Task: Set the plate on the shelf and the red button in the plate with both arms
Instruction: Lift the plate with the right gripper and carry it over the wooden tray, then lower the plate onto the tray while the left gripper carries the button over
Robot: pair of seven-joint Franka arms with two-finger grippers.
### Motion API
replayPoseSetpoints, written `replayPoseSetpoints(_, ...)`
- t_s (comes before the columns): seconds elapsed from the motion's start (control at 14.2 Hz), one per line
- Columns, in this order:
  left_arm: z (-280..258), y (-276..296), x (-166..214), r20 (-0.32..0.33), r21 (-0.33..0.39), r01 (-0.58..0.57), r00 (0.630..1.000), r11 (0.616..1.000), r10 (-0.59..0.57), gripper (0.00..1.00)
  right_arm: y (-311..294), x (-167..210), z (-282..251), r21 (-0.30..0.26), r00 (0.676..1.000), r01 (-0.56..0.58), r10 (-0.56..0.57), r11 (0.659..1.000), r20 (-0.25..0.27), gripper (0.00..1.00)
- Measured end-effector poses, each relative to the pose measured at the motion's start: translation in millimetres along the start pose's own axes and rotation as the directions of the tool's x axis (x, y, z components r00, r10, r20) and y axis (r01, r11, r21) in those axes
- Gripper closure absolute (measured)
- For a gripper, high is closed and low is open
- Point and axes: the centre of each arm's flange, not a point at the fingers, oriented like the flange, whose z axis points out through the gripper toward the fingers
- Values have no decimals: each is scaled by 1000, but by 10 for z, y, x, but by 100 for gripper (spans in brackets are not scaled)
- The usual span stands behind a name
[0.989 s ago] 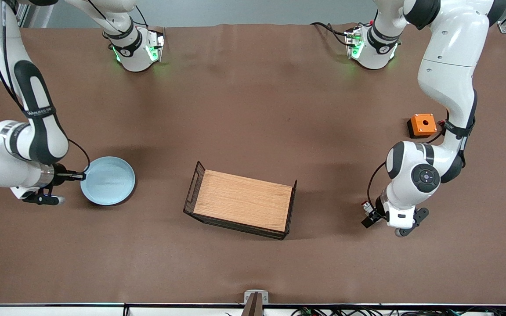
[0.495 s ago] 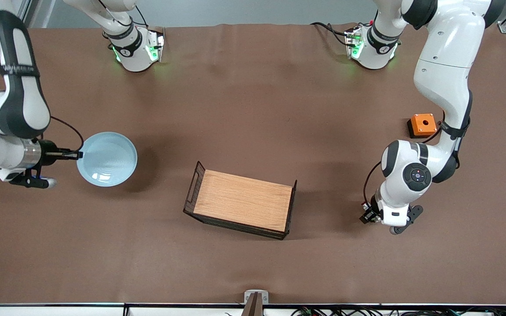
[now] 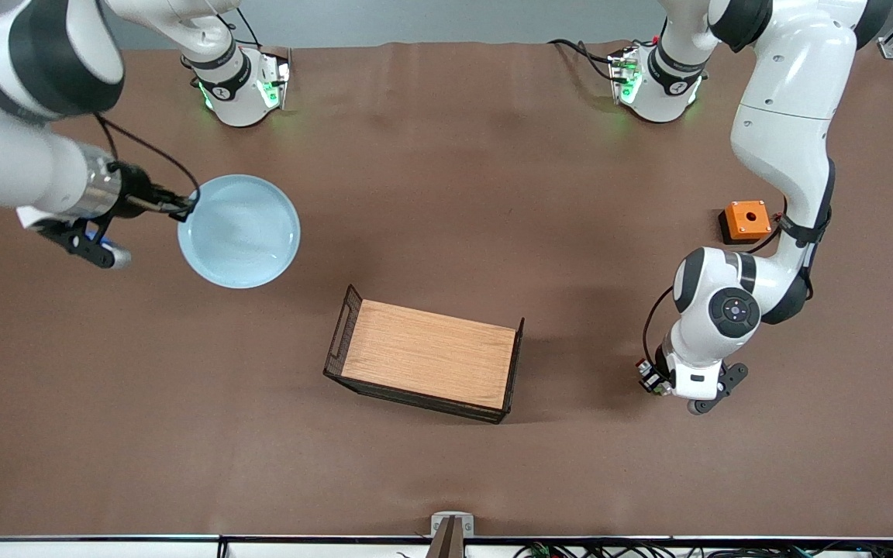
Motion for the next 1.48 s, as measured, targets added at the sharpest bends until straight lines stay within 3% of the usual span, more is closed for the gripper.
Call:
replayPoseSetpoints(0.21, -393, 70, 180, 48, 100, 5, 999, 995, -10, 66, -557, -683, -145, 42, 978, -206, 207, 978, -27, 98)
replayPoseSetpoints(0.42, -904, 130, 289, 66, 143, 13, 998, 990, -22, 66, -979, -1175, -203, 141, 915, -391, 401, 909, -44, 98)
replayPoseSetpoints(0.57, -1135, 155, 260, 70, 154, 8, 997, 988, -19, 66, -1201, -1335, -170, 212, 853, -505, 521, 837, -22, 98)
replayPoseSetpoints(0.71, -1382, 244, 169, 68, 155, -7, 998, 988, -4, 66, -1426, -1406, -78, 266, 770, -619, 637, 739, 23, 98)
replayPoseSetpoints(0.92, -1798, 406, -2, 71, 176, -37, 997, 984, 25, 66, -1805, -1426, 150, 318, 631, -755, 768, 574, 112, 98)
replayPoseSetpoints(1.06, -1954, 540, -153, 58, 185, -54, 997, 981, 44, 66, -2075, -1466, 306, 324, 553, -812, 818, 485, 159, 98)
replayPoseSetpoints(1.27, -2097, 591, -193, 44, 172, -55, 998, 984, 48, 66, -2416, -1518, 542, 321, 502, -842, 847, 433, 174, 98)
replayPoseSetpoints(1.48, -2340, 582, -180, 25, 143, -41, 999, 989, 37, 66, -2628, -1458, 712, 338, 492, -846, 849, 412, 195, 98)
